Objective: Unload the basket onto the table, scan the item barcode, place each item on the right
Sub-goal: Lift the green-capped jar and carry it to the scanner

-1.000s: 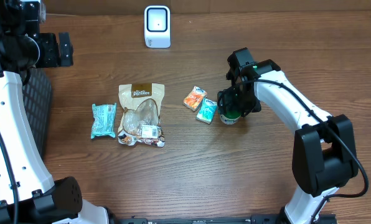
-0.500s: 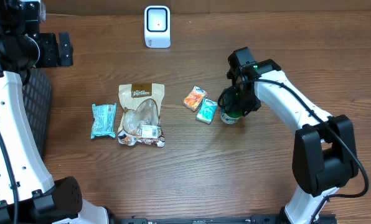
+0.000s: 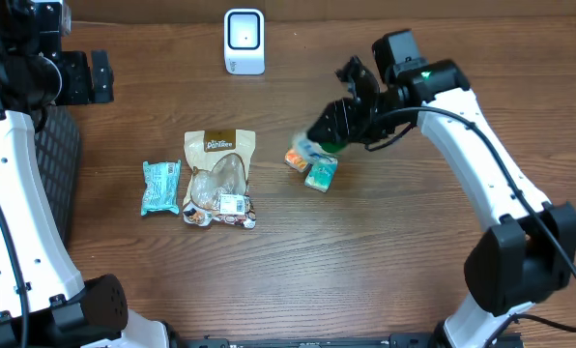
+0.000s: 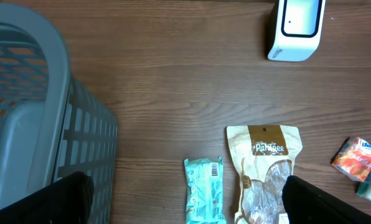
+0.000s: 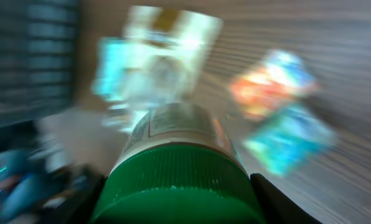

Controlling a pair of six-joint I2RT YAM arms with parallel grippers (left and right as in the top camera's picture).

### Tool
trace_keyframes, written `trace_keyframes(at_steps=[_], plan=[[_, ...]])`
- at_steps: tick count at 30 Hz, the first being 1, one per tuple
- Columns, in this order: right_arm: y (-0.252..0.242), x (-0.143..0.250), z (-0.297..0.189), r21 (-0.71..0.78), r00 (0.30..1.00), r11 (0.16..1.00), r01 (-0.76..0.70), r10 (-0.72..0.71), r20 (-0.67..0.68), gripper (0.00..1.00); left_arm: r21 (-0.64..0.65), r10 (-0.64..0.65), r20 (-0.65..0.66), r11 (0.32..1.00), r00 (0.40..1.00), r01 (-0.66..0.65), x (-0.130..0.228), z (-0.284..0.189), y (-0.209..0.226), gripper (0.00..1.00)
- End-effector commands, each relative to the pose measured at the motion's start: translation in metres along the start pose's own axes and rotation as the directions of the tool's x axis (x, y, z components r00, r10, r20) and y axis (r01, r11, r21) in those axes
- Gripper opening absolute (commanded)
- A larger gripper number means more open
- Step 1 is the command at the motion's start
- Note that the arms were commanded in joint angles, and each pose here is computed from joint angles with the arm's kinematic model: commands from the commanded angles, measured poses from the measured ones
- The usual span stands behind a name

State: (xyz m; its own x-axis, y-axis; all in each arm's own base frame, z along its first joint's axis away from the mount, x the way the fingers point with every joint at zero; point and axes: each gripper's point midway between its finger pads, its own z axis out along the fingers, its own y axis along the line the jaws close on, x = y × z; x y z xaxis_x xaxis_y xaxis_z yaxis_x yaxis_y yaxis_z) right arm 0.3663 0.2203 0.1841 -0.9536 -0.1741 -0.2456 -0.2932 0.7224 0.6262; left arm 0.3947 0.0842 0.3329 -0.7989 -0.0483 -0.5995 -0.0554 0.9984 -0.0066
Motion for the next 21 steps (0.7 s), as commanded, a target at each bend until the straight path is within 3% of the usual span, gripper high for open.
trace_keyframes(at_steps=[1,7,12,17,21], plan=[[0.083,-0.008,-0.037,-0.346,0.987,0.924,0.161,-0.143,0.078,0.30,-0.010,0.023,0.023,1.000,0.999,-0.023,-0.005,-0.007,0.002,1.00],[0.122,-0.014,-0.063,-0.506,0.967,0.824,0.255,-0.211,0.145,0.29,-0.010,0.023,0.023,1.000,0.999,-0.023,-0.005,-0.007,0.002,1.00],[0.127,-0.018,-0.068,-0.503,0.958,0.816,0.286,-0.230,0.171,0.29,-0.010,0.024,0.023,1.000,0.999,-0.023,-0.005,-0.007,0.002,1.00],[0.098,-0.036,-0.049,-0.296,0.976,0.938,0.182,-0.137,0.167,0.28,-0.010,0.024,0.023,1.000,0.999,-0.023,-0.005,-0.007,0.002,0.99],[0.086,-0.063,-0.038,-0.122,0.960,0.983,0.135,-0.100,0.260,0.23,-0.010,0.024,0.023,1.000,0.999,-0.023,-0.005,-0.007,0.002,1.00]])
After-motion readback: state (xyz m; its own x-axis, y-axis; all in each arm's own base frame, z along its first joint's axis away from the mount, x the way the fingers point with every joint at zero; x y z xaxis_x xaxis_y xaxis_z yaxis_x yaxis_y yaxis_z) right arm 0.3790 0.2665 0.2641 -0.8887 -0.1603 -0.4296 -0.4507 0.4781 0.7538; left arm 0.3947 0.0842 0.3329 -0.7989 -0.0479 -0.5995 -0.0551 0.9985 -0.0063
